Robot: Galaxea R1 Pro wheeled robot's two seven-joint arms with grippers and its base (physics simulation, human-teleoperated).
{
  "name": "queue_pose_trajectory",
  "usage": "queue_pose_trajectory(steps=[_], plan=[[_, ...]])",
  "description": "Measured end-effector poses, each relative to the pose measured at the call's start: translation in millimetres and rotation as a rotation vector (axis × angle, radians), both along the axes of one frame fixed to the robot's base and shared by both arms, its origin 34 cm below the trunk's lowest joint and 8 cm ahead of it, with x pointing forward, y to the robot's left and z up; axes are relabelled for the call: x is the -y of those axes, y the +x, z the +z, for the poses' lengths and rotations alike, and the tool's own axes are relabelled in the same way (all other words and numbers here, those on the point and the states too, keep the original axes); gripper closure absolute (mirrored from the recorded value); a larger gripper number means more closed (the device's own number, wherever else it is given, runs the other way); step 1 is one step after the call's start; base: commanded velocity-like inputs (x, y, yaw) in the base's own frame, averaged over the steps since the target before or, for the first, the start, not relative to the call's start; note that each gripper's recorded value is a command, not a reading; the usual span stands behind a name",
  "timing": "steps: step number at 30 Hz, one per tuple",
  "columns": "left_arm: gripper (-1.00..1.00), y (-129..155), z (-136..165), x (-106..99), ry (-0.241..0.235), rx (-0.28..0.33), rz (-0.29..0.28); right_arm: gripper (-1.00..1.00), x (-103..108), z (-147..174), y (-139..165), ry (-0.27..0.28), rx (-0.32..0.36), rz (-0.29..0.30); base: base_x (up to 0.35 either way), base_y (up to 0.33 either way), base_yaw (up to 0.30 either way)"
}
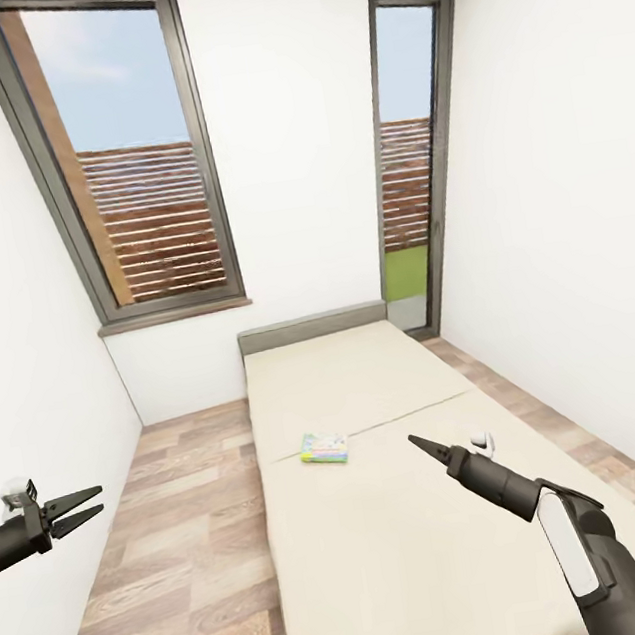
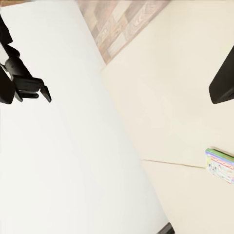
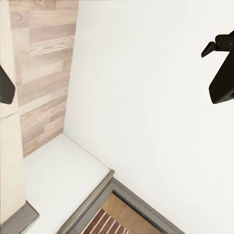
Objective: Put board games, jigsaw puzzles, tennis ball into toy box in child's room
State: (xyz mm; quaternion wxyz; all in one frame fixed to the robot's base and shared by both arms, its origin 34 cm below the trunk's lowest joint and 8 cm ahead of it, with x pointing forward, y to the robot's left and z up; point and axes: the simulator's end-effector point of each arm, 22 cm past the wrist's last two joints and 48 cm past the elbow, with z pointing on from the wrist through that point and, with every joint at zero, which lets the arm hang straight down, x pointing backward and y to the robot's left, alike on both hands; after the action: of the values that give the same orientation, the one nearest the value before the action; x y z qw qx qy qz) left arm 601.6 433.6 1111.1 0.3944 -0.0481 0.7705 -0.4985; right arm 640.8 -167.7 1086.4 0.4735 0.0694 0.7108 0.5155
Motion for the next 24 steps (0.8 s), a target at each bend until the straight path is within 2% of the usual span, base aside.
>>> queue_pose_trajectory(steps=[24], plan=[[-1.00, 0.4, -1.7, 0.1, 0.000, -0.003, 0.000, -1.00, 4.6, -2.3, 1.1, 0.004, -0.005, -0.012, 0.000, 0.075, -0.273]])
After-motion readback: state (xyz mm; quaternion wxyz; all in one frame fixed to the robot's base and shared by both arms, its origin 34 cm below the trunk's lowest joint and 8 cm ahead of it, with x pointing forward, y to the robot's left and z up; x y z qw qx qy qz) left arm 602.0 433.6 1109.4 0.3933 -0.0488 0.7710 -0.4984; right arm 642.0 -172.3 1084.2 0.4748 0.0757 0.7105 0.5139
